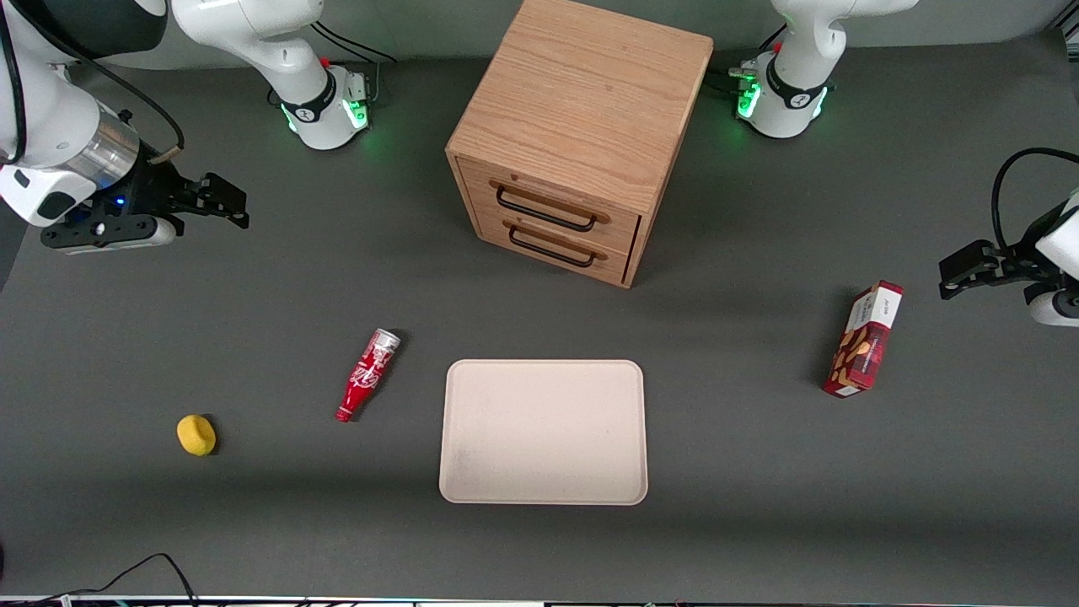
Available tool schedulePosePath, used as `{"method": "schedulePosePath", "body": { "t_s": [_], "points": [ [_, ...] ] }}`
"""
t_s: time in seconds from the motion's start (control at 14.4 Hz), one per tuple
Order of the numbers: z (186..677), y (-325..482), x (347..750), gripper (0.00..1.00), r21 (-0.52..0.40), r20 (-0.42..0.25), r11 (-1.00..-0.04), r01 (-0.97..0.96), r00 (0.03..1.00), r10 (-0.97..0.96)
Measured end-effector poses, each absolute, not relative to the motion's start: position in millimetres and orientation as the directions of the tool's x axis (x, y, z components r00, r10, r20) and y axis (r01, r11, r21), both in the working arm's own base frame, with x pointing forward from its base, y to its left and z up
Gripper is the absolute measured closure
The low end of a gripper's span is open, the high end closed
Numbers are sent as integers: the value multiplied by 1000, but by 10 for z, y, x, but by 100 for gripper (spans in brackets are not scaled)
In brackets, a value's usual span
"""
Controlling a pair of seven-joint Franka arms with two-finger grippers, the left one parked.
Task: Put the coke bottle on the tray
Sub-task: 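Move the right gripper down toward the red Coca-Cola bottle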
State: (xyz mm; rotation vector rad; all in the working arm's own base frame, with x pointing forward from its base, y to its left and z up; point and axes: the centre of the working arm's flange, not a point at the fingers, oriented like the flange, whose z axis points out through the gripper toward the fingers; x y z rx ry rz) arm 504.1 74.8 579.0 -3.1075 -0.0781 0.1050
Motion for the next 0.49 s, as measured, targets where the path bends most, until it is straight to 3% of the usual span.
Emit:
{"method": "schedulePosePath", "body": {
  "t_s": [0.49],
  "points": [
    [5772,760,5114,0,-30,-71,-999,41,997,43]
  ]
}}
